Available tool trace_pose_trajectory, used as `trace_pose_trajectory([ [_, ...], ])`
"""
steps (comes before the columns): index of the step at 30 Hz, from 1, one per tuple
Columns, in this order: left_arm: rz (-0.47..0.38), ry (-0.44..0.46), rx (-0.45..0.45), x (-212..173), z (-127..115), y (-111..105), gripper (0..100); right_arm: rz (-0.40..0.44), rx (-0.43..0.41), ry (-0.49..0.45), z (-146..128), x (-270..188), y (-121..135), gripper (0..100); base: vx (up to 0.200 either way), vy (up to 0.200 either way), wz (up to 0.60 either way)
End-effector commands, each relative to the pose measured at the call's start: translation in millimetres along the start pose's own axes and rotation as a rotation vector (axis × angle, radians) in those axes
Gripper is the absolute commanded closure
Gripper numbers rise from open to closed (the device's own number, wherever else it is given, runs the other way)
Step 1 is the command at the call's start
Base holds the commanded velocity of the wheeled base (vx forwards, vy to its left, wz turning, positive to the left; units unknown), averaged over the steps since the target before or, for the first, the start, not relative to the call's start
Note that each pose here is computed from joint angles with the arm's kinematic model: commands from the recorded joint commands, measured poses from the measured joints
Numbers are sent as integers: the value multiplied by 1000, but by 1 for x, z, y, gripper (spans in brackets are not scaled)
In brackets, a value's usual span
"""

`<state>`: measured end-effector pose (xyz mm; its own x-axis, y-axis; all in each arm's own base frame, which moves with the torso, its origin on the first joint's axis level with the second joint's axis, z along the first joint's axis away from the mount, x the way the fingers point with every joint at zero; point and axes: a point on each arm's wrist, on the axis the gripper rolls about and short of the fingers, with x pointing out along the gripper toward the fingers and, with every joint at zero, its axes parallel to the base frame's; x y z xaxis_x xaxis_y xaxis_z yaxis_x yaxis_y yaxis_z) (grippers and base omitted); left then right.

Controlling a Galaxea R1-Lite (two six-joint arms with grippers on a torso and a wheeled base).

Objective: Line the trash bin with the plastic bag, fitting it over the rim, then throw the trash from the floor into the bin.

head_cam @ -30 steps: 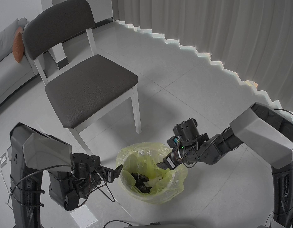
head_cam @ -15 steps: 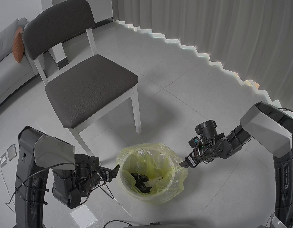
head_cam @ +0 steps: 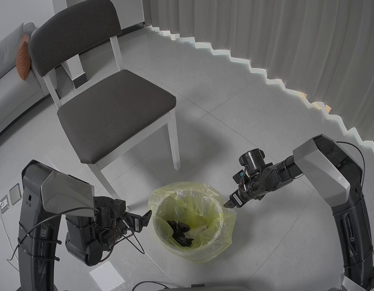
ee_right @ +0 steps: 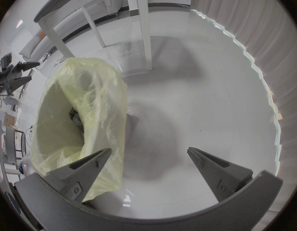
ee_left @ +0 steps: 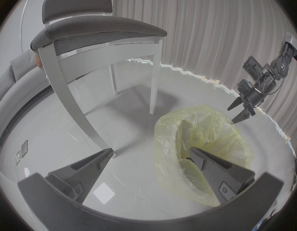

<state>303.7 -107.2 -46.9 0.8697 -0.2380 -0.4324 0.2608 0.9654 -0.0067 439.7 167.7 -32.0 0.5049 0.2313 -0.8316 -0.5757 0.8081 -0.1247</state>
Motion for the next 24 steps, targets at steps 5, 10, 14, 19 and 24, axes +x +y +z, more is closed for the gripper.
trace_pose_trajectory([
  [5,-1,-48,-2,10,8,1,0,-3,-6,-24,15,29,-4,0,0,0,0],
  [10,-1,-52,-2,21,13,0,0,9,-17,-5,19,31,0,0,0,0,0],
  [14,-1,-22,0,31,15,-1,0,5,-10,7,20,31,1,0,0,0,0],
  [19,16,-10,-4,61,21,2,0,0,-1,4,22,13,-3,0,0,0,0],
  [24,37,35,-10,80,21,9,0,-18,19,-19,26,-23,-17,0,0,0,0],
])
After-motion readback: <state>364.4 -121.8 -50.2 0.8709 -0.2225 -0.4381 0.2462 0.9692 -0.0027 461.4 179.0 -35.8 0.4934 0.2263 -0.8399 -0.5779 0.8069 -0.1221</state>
